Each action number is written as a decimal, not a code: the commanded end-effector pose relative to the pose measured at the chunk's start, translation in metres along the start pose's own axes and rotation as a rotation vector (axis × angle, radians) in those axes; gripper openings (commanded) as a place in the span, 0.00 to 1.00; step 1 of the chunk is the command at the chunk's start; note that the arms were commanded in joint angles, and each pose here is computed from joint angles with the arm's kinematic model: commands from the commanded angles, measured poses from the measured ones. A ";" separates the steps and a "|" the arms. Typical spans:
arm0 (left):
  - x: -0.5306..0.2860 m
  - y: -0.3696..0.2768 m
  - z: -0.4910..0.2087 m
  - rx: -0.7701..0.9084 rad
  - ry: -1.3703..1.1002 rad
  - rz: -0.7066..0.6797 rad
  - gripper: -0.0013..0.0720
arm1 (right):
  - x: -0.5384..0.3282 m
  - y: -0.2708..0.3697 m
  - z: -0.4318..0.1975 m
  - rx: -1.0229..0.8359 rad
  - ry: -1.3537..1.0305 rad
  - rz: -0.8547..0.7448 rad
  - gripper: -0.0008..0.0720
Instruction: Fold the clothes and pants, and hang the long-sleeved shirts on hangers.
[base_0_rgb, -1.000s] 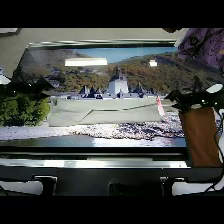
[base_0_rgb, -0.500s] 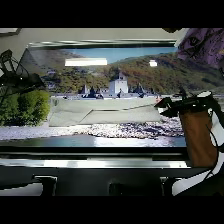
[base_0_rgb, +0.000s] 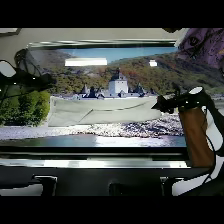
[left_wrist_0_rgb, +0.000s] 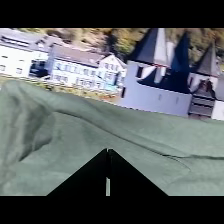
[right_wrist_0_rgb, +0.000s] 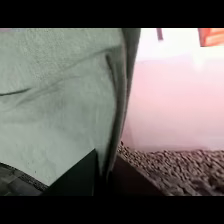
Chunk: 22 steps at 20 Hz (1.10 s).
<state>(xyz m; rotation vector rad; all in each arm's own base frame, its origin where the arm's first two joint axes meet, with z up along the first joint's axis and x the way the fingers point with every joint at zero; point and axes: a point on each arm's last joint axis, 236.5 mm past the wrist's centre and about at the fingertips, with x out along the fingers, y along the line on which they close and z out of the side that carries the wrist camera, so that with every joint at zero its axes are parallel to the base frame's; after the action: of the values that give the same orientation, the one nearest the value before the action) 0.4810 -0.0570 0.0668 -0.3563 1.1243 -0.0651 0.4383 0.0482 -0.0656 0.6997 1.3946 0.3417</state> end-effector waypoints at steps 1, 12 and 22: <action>0.045 -0.078 -0.034 -0.014 0.117 -0.190 0.04 | -0.048 0.008 -0.005 0.021 -0.070 -0.130 0.06; 0.143 -0.350 -0.201 -0.216 0.366 -0.666 0.04 | -0.209 0.107 -0.024 -0.109 -0.370 -0.220 0.06; 0.158 -0.445 -0.276 -0.221 0.506 -0.777 0.04 | -0.240 0.134 -0.051 -0.110 -0.393 -0.206 0.06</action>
<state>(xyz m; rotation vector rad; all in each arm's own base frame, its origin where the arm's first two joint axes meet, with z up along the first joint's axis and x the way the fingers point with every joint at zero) 0.3727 -0.5534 -0.0347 -0.9679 1.4085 -0.7290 0.3804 0.0134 0.1981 0.4847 1.0458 0.1116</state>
